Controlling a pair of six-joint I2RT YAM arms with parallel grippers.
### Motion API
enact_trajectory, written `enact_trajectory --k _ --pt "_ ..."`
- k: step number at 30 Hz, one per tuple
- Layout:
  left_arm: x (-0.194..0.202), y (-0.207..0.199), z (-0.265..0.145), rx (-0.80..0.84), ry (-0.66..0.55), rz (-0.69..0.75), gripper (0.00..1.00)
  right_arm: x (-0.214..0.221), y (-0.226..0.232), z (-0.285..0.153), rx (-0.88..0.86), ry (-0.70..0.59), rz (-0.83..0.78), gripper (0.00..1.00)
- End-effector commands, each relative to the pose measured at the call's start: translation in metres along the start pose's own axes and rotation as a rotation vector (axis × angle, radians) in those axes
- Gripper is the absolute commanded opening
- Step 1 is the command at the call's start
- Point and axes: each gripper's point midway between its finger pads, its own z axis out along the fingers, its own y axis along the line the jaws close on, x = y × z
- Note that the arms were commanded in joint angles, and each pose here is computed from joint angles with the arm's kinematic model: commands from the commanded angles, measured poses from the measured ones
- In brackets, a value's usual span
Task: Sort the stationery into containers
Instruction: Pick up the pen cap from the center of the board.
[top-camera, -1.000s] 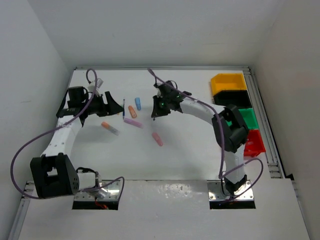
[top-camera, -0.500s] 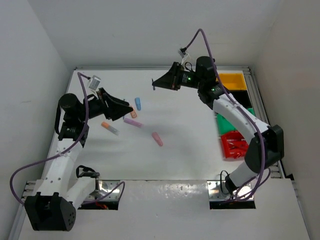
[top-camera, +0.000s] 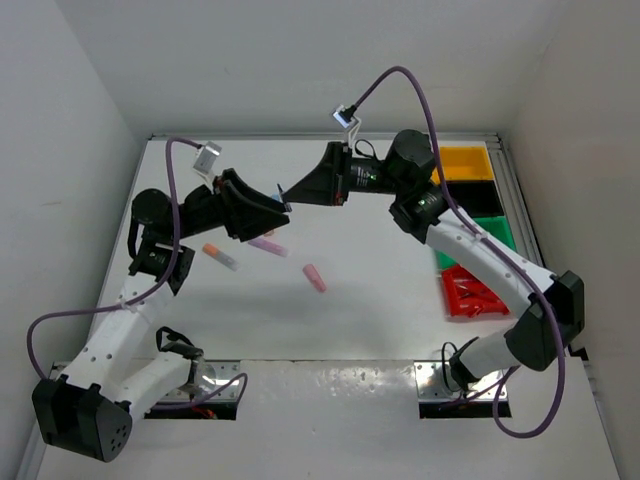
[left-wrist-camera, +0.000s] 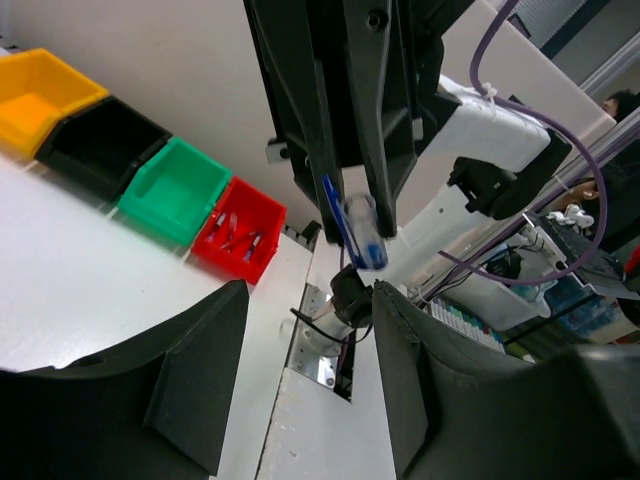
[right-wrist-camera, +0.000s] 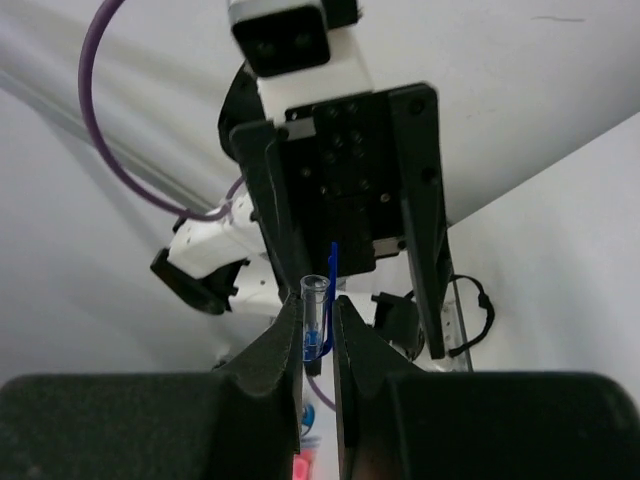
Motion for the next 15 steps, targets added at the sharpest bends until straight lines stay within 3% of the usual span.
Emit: enact_trajectory --k 1,15 --pt "-0.024 -0.029 0.005 0.085 -0.046 0.084 0.58 0.004 0.027 -0.007 -0.084 0.013 -0.082 0.00" --pt "-0.032 -0.064 0.002 0.176 -0.044 0.151 0.48 0.012 0.033 -0.019 -0.104 0.043 -0.079 0.00"
